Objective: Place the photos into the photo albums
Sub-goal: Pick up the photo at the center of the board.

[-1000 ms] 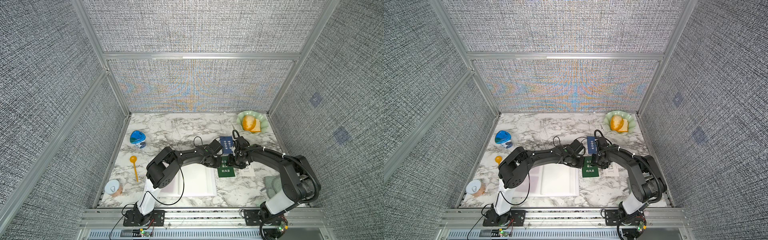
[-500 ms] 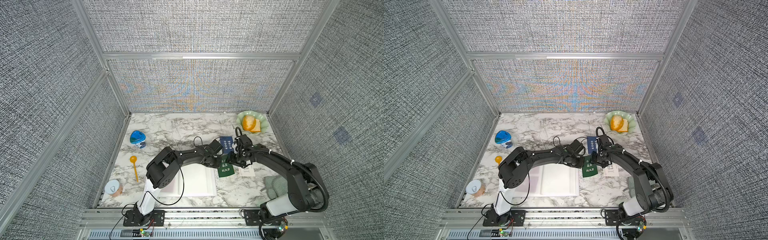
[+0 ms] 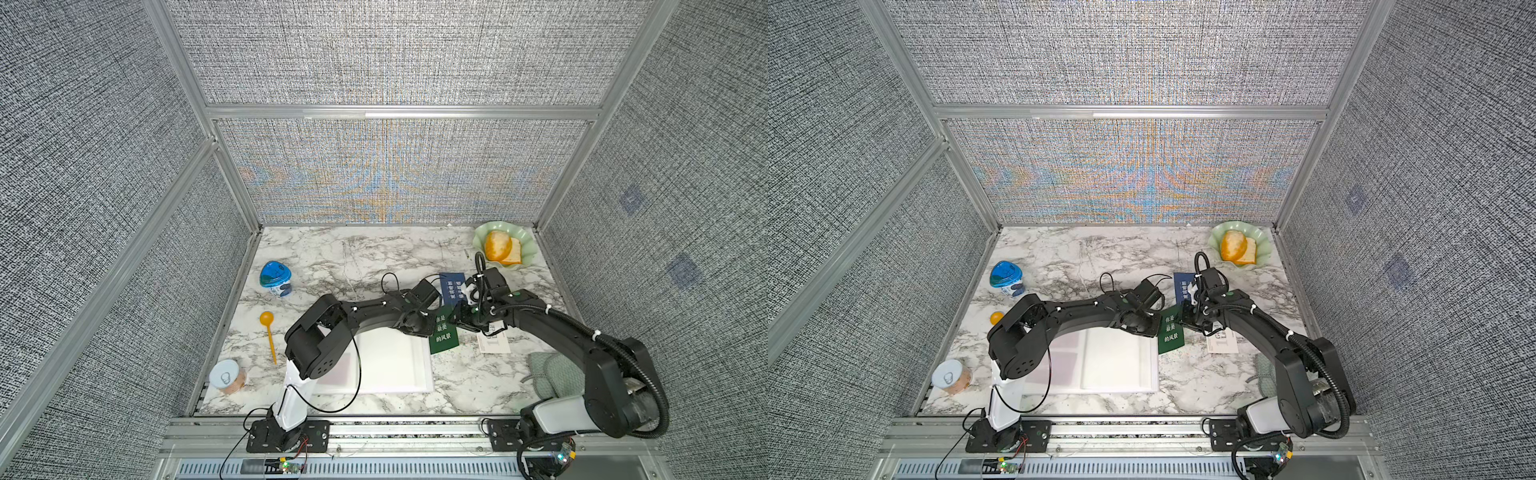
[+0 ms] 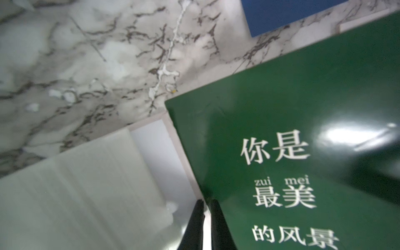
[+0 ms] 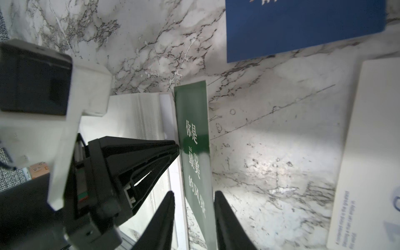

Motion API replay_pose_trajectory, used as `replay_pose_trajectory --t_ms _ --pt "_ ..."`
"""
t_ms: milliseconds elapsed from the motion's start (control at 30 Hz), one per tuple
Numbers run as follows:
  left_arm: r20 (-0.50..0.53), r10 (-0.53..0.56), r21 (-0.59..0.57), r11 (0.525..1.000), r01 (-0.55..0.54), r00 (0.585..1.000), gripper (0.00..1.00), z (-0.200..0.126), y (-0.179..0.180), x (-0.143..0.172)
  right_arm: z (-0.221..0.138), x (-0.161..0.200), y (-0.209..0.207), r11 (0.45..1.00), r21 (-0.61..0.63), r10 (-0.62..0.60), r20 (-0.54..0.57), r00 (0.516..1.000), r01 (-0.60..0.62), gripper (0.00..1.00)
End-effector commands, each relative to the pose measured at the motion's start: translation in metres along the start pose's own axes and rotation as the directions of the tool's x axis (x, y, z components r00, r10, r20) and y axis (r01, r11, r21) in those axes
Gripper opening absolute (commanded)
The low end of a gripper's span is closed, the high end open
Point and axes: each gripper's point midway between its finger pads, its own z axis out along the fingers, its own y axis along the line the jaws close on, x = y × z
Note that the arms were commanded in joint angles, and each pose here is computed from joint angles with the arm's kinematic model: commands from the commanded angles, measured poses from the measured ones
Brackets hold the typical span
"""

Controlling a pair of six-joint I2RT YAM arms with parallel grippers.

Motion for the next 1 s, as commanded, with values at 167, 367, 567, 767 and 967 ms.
replay_pose_trajectory --t_ms 167,367,567,767,967 --pt "0.003 0.009 0.026 1.000 -0.009 1.000 0.12 -0.006 -0.002 0.000 0.009 0.001 0.022 0.998 -0.064 -0.017 -0.015 1.000 0.016 0.21" --pt "0.004 0.010 0.028 1.000 -0.010 1.000 0.11 -0.008 -0.001 0.001 0.022 0.003 0.024 0.999 -0.029 -0.029 -0.038 0.999 0.028 0.12" --pt "0.030 -0.003 0.035 0.999 0.001 1.000 0.11 -0.019 0.002 -0.003 0.018 0.003 0.013 0.998 0.033 -0.043 -0.027 0.999 0.044 0.05" --pt "0.075 0.002 0.068 0.998 -0.007 0.997 0.11 -0.039 0.003 -0.017 0.008 -0.009 0.020 0.998 0.027 -0.060 0.011 0.998 0.060 0.00" --pt "0.197 0.032 0.119 0.991 -0.056 0.980 0.15 -0.081 0.003 -0.036 -0.013 -0.019 0.022 0.996 0.036 -0.088 0.048 0.995 0.086 0.00"
